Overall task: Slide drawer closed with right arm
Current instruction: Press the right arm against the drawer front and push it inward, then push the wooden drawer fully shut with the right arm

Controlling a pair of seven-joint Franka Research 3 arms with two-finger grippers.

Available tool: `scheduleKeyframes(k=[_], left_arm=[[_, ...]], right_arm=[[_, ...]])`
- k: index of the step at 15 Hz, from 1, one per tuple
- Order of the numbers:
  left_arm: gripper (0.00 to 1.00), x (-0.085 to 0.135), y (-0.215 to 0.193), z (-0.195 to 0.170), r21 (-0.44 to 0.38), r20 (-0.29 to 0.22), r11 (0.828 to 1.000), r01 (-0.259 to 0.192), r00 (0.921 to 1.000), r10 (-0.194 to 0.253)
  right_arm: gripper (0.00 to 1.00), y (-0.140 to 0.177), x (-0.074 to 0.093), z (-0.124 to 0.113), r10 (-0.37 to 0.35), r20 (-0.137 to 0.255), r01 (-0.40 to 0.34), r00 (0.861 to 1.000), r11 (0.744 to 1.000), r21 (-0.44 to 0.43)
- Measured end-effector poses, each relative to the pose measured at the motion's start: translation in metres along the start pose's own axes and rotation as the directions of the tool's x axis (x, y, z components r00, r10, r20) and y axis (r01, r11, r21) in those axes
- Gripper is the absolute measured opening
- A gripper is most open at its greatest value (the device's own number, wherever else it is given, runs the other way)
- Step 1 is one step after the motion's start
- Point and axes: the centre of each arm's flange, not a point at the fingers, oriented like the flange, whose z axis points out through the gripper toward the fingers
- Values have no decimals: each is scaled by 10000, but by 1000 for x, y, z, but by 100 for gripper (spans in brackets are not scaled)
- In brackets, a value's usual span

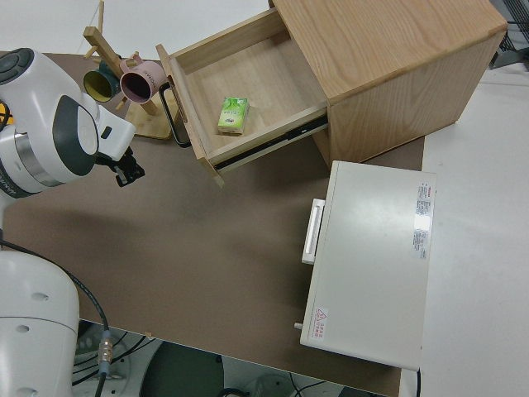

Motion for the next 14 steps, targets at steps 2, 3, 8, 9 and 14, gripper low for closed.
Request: scheduleKeyframes(k=[2, 3, 8, 9, 14], left_arm=[[100, 0, 0, 0, 0, 0, 10000, -1, 10000, 1], [100, 0, 0, 0, 0, 0, 10000, 0, 10000, 0], [100, 0, 0, 0, 0, 0, 10000, 0, 10000, 0], [100, 0, 0, 0, 0, 0, 10000, -1, 10000, 1], [100, 0, 0, 0, 0, 0, 10000, -1, 10000, 1]], right_arm=[[1, 0, 14, 4, 70, -65, -70, 10000, 10000, -35], [1, -1, 20, 6, 21, -84, -21, 10000, 10000, -35], [1, -5, 42, 13, -294, -391, 288, 9988, 9995, -157], [1, -6, 49, 14, -325, -432, 319, 9985, 9994, -147], [1, -6, 76, 14, -185, -769, 180, 9969, 9998, -80]])
